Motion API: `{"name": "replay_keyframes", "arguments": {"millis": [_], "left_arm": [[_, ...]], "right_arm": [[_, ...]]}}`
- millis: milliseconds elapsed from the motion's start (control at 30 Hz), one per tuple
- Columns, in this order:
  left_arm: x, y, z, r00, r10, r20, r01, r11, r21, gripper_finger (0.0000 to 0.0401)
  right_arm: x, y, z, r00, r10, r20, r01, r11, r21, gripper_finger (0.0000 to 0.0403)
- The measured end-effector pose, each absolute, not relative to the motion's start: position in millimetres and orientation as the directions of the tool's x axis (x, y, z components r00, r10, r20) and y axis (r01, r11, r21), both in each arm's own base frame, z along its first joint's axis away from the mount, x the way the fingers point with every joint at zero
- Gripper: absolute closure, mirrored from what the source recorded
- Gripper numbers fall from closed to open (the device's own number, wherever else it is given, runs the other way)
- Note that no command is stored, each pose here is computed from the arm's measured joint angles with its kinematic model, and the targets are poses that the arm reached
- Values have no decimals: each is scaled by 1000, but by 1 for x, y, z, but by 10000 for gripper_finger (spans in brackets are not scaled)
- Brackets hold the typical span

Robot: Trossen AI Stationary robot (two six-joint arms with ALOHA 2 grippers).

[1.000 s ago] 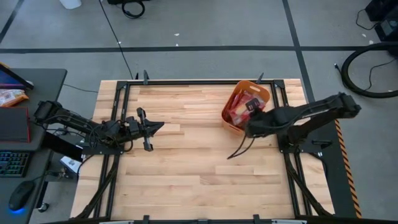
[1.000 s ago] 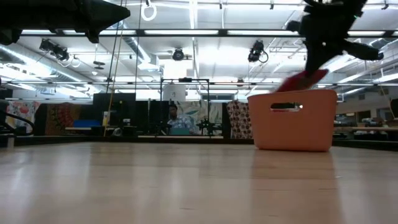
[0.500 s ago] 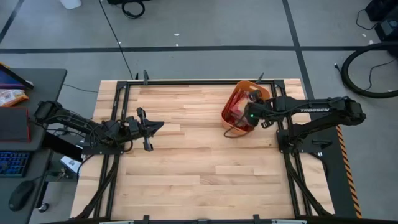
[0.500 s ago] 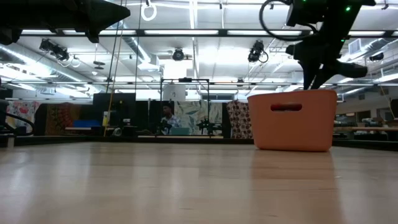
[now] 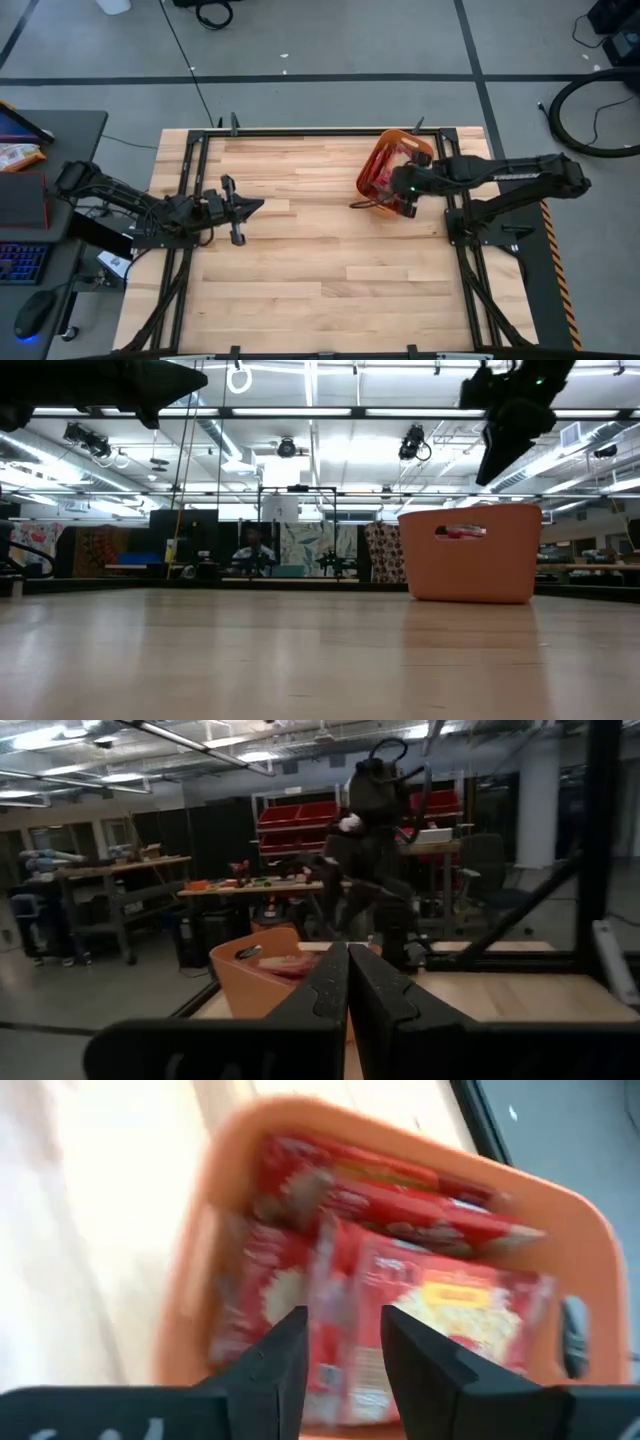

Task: Sort popcorn bags into baskets
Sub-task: Return to Home Position

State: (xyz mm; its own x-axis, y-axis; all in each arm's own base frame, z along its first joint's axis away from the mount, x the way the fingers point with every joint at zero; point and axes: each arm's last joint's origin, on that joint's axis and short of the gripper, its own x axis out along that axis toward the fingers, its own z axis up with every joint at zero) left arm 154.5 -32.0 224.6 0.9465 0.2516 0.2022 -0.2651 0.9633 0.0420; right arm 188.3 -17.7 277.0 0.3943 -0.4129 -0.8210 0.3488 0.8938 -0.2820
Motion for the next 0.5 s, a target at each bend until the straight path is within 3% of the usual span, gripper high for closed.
{"name": "replay_keyframes", "arguments": {"millis": [233,500], "left_arm": [[140,-33,222,940,222,258,-237,971,30,390],[119,-22,210,895,314,316,-310,948,-65,390]], "right_arm": [[166,8,265,622,-369,-690,415,903,-109,273],[146,19,237,778,-304,-549,403,913,66,273]]}}
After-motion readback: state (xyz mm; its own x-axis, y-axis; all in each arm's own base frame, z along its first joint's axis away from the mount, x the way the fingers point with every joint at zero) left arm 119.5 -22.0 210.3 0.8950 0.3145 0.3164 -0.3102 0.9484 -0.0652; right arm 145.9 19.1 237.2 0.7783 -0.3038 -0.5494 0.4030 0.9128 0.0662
